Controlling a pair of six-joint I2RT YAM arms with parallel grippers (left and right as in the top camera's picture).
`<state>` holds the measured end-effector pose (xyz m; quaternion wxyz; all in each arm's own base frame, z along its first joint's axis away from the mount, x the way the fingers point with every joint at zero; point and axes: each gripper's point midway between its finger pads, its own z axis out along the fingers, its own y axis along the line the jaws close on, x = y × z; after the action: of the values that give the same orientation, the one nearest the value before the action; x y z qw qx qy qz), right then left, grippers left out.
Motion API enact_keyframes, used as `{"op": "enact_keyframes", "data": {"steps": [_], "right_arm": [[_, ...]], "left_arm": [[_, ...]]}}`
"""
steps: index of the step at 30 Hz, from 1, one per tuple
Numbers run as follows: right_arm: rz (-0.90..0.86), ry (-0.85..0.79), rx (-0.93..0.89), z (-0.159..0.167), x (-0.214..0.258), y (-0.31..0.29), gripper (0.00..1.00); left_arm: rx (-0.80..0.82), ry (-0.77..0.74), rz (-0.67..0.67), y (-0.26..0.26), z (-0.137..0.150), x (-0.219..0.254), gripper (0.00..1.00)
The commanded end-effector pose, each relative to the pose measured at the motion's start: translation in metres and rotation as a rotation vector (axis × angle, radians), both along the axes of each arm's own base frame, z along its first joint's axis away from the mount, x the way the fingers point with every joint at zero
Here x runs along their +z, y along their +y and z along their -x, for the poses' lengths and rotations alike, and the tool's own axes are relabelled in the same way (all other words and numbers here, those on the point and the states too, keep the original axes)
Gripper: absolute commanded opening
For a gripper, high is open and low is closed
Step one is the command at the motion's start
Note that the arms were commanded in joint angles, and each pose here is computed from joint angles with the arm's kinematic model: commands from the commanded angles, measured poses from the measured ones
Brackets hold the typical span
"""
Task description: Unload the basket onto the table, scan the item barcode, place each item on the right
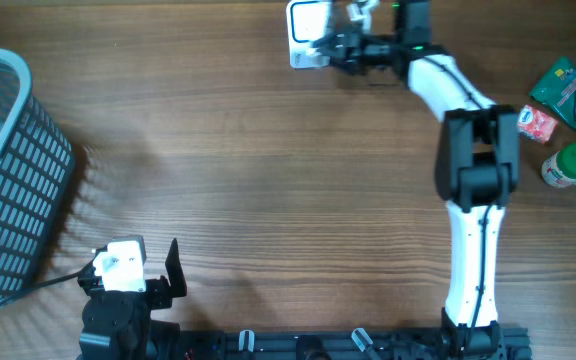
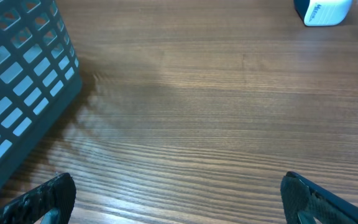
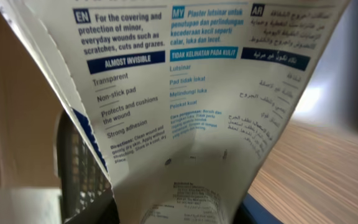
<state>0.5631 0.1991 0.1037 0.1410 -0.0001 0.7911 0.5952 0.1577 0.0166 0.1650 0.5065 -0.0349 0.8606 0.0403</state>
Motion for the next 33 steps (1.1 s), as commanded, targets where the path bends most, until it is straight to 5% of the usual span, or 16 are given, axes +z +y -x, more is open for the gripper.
{"op": "enact_keyframes", "data": {"steps": [1,3,6,8,10,12,15,19,24,29,33], "right_arm": [[0.085,-0.029,-0.193,-0.017,0.027,-0.105,0.43],[0.21,0.088,-0.325,-0.013,-0.004,-0.16,0.44],[0.604,0.388,-0.568,0.035,-0.076,-0.286,0.43],[0.696,0.446,-0.596,0.059,-0.087,-0.326,0.48],[0.694,0.465,-0.592,0.073,-0.088,-0.344,0.92],[0.63,0.484,-0.603,0.08,-0.078,-0.354,1.0],[0.588,0.367,-0.645,0.07,-0.013,-0.363,1.0],[0.698,0.04,-0.683,0.089,0.139,-0.347,0.99],[0.761,-0.154,-0.673,0.206,0.274,-0.274,1.0],[0.788,-0.208,-0.707,0.318,0.318,-0.224,1.0],[0.803,-0.366,-0.761,0.365,0.348,-0.202,1.0]], "left_arm": [[-0.009,-0.005,0.01,-0.002,0.0,0.0,1.0],[-0.009,-0.005,0.01,-0.002,0.0,0.0,1.0],[-0.009,-0.005,0.01,-0.002,0.0,0.0,1.0],[-0.009,-0.005,0.01,-0.002,0.0,0.0,1.0],[-0.009,-0.005,0.01,-0.002,0.0,0.0,1.0],[-0.009,-0.005,0.01,-0.002,0.0,0.0,1.0],[-0.009,-0.005,0.01,-0.002,0.0,0.0,1.0],[-0.009,-0.005,0.01,-0.002,0.0,0.0,1.0],[-0.009,-0.005,0.01,-0.002,0.0,0.0,1.0],[-0.009,-0.005,0.01,-0.002,0.0,0.0,1.0],[-0.009,-0.005,0.01,-0.002,0.0,0.0,1.0]]}}
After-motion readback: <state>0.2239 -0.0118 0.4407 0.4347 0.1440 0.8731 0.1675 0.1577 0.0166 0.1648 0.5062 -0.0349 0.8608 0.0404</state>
